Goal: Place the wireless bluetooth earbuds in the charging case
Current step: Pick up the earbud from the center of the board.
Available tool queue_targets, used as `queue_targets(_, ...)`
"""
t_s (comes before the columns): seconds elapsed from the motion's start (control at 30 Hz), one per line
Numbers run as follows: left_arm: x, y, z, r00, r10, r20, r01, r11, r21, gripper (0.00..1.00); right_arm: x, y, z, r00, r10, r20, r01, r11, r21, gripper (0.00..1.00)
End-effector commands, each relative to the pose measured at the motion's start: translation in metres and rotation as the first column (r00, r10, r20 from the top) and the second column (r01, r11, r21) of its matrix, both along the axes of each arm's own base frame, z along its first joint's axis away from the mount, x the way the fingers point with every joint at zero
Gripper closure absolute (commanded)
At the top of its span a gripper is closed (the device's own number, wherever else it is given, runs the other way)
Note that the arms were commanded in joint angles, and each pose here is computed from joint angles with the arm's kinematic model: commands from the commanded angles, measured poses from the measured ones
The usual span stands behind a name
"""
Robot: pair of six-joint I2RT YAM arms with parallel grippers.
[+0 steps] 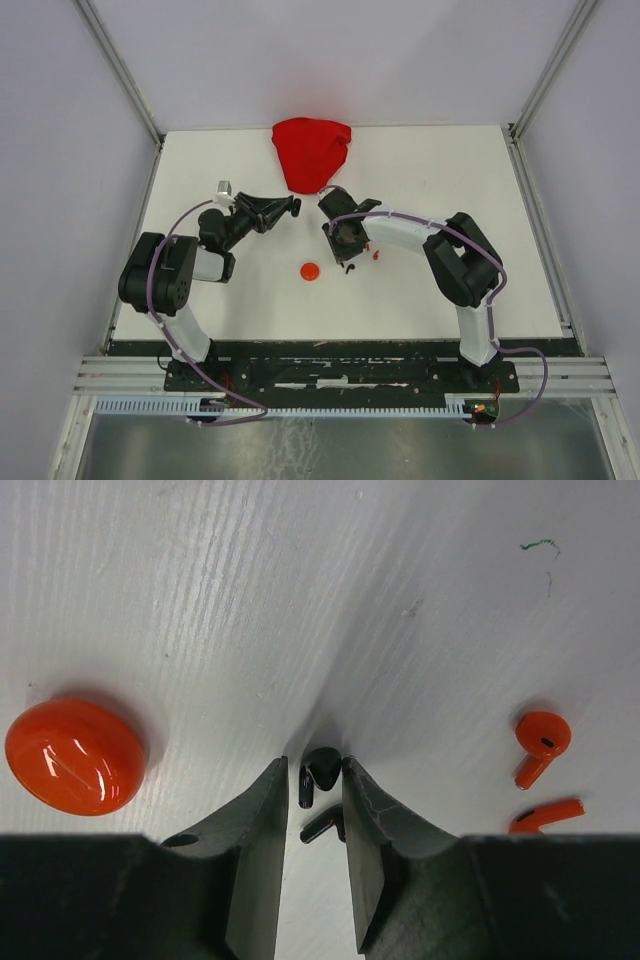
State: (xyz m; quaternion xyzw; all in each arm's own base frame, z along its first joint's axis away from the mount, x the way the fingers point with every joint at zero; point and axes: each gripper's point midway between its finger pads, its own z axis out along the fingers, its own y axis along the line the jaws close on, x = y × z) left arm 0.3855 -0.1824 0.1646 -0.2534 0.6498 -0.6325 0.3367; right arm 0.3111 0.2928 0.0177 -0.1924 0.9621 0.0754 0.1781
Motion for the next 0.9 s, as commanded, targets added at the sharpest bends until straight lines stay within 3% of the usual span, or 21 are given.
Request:
queue_targets(0.0, -0.0021, 0.0011, 0.0123, 0.999, -0.009, 0.035, 0.01, 0.999, -0.037, 0.97, 0.0071, 0.0088, 0.0061, 1.0, -0.001, 0.016, 0.001, 1.0, 0.018, 0.64)
queue_targets(0.87, -0.0005, 0.0012, 0.015, 0.999, -0.012, 0.04, 0.014, 0.999, -0.039, 0.97, 0.0059, 0.01, 0.0038, 1.0, 0.021, -0.004, -0.021, 1.0, 0.008, 0.7)
